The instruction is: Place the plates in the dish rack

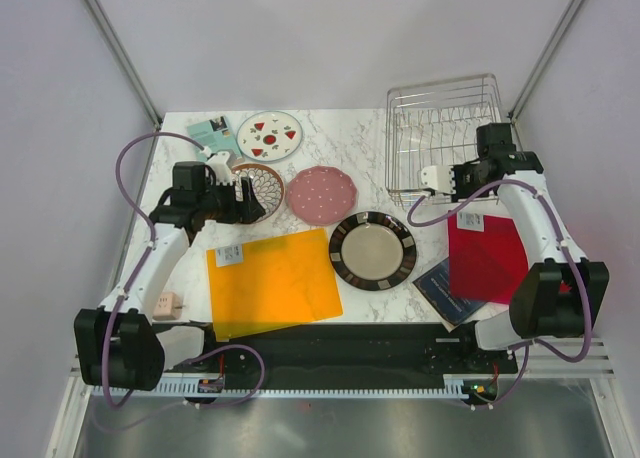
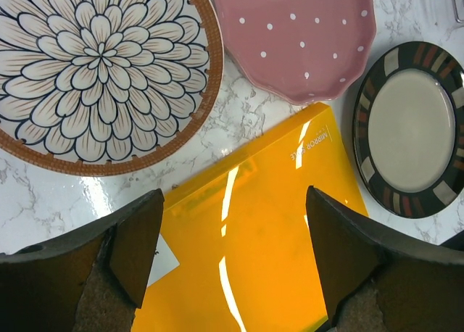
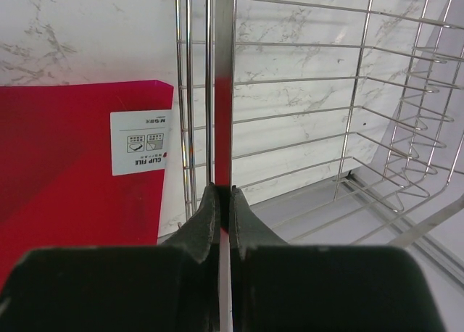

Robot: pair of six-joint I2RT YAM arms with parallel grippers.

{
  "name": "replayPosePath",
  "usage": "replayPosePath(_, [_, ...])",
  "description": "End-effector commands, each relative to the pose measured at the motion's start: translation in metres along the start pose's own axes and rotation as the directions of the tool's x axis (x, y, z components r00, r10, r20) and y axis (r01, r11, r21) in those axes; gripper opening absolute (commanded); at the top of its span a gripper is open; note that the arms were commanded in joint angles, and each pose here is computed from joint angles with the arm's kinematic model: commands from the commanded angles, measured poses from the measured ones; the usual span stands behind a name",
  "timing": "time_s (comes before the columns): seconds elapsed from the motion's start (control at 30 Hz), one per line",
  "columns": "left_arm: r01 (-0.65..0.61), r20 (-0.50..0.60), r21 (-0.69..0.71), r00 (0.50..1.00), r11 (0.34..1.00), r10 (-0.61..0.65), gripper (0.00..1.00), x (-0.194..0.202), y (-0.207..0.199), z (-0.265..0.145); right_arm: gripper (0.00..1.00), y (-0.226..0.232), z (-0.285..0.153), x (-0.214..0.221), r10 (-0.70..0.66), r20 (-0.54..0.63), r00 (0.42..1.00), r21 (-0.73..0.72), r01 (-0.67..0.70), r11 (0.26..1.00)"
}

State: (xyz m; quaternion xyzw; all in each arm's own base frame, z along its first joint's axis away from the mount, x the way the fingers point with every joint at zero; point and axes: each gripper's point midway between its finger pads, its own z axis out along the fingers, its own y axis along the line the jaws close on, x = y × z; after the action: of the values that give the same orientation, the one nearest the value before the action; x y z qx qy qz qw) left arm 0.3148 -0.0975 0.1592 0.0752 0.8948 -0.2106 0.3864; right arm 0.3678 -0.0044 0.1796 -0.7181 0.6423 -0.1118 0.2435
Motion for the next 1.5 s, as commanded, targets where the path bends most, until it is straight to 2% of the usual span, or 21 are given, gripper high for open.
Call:
replayPosePath(0.0, [-0.026, 0.007, 0.040, 1.000, 0.999, 0.026, 0.86, -0.002, -0.006, 0.005, 0.00, -0.045, 0.003, -0.013, -0.106, 0.057, 0.993, 0.167, 0.095, 0.981])
replayPosePath(0.17, [-0.019, -0.009, 0.051, 1.000, 0.998, 0.020, 0.85, -0.001, -0.006, 0.009, 0.00, -0.016, 0.025, 0.001, -0.031, 0.067, 0.997, 0.131, 0.022, 0.991])
replayPosePath(0.33, [-0.006, -0.023, 0.081, 1.000, 0.997, 0.008, 0.85, -0.002, -0.010, 0.013, 0.00, -0.014, 0.036, 0.024, 0.029, 0.046, 0.999, 0.162, -0.036, 0.986])
replayPosePath(0.47, [0.011, -0.042, 0.097, 0.999, 0.995, -0.007, 0.85, 0.000, -0.011, 0.019, 0.07, -0.014, 0.044, 0.041, 0.055, 0.032, 0.998, 0.151, -0.060, 0.987])
replayPosePath(0.57, [0.012, -0.045, 0.104, 0.999, 0.994, -0.008, 0.85, -0.002, -0.011, 0.022, 0.18, -0.016, 0.046, 0.048, 0.052, 0.024, 0.998, 0.160, -0.055, 0.986])
replayPosePath(0.7, [-0.004, -0.029, 0.089, 1.000, 0.996, 0.007, 0.85, -0.006, -0.009, 0.023, 0.39, -0.027, 0.034, 0.046, 0.014, 0.017, 1.000, 0.217, -0.017, 0.976])
replayPosePath(0.73, [-0.005, -0.026, 0.090, 1.000, 0.996, 0.008, 0.85, -0.007, -0.009, 0.022, 0.41, -0.028, 0.030, 0.046, 0.010, 0.013, 1.000, 0.225, -0.013, 0.974])
replayPosePath(0.9, [-0.065, 0.046, 0.120, 0.997, 0.991, 0.059, 0.91, -0.029, -0.026, 0.006, 0.60, -0.040, -0.029, 0.036, 0.077, 0.001, 0.997, 0.338, -0.073, 0.938])
replayPosePath(0.97, [-0.070, 0.065, 0.152, 0.996, 0.986, 0.060, 0.91, -0.034, -0.041, -0.001, 0.68, -0.048, -0.069, 0.018, 0.085, 0.054, 0.995, 0.408, -0.100, 0.908])
replayPosePath(1.0, [-0.041, 0.056, 0.175, 0.998, 0.984, 0.031, 0.91, -0.032, -0.049, -0.002, 0.79, -0.043, -0.079, 0.009, 0.151, 0.112, 0.982, 0.414, -0.185, 0.891])
replayPosePath(1.07, [-0.028, 0.027, 0.231, 0.999, 0.973, 0.023, 0.91, -0.022, -0.073, 0.000, 0.88, -0.044, -0.113, -0.017, 0.209, 0.236, 0.949, 0.470, -0.299, 0.831])
replayPosePath(1.1, [0.011, -0.010, 0.262, 1.000, 0.965, -0.009, 0.91, -0.010, -0.083, 0.002, 0.91, -0.037, -0.119, -0.029, 0.336, 0.342, 0.878, 0.428, -0.464, 0.776])
replayPosePath(1.17, [0.021, -0.045, 0.335, 0.999, 0.942, -0.007, 0.90, 0.005, -0.111, 0.007, 0.92, -0.027, -0.131, -0.051, 0.422, 0.457, 0.783, 0.357, -0.597, 0.719])
replayPosePath(1.2, [0.089, -0.112, 0.357, 0.992, 0.930, -0.052, 0.89, 0.022, -0.118, 0.014, 0.91, -0.014, -0.124, -0.064, 0.499, 0.486, 0.717, 0.264, -0.665, 0.699])
replayPosePath(1.23, [0.107, -0.128, 0.380, 0.990, 0.919, -0.062, 0.87, 0.028, -0.128, 0.019, 0.91, -0.004, -0.118, -0.074, 0.613, 0.512, 0.601, 0.153, -0.766, 0.624])
replayPosePath(1.27, [0.145, -0.157, 0.381, 0.983, 0.913, -0.091, 0.85, 0.034, -0.130, 0.023, 0.90, 0.003, -0.106, -0.082, 0.692, 0.500, 0.520, 0.053, -0.816, 0.575])
replayPosePath(1.3, [0.239, -0.233, 0.370, 0.959, 0.898, -0.159, 0.83, 0.048, -0.132, 0.032, 0.87, 0.019, -0.094, -0.093, 0.768, 0.456, 0.450, -0.060, -0.845, 0.531])
replayPosePath(1.33, [0.251, -0.252, 0.382, 0.954, 0.889, -0.161, 0.77, 0.052, -0.136, 0.036, 0.84, 0.031, -0.083, -0.101, 0.853, 0.402, 0.334, -0.174, -0.886, 0.429])
replayPosePath(1.4, [0.255, -0.254, 0.386, 0.953, 0.887, -0.163, 0.74, 0.050, -0.140, 0.046, 0.77, 0.055, -0.059, -0.118, 0.936, 0.270, 0.226, -0.369, -0.874, 0.318])
replayPosePath(1.43, [0.270, -0.283, 0.377, 0.944, 0.886, -0.167, 0.72, 0.056, -0.140, 0.055, 0.75, 0.067, -0.048, -0.122, 0.965, 0.207, 0.162, -0.425, -0.874, 0.238])
replayPosePath(1.47, [0.270, -0.279, 0.388, 0.946, 0.881, -0.166, 0.72, 0.054, -0.142, 0.060, 0.75, 0.066, -0.042, -0.125, 0.969, 0.209, 0.133, -0.448, -0.868, 0.215])
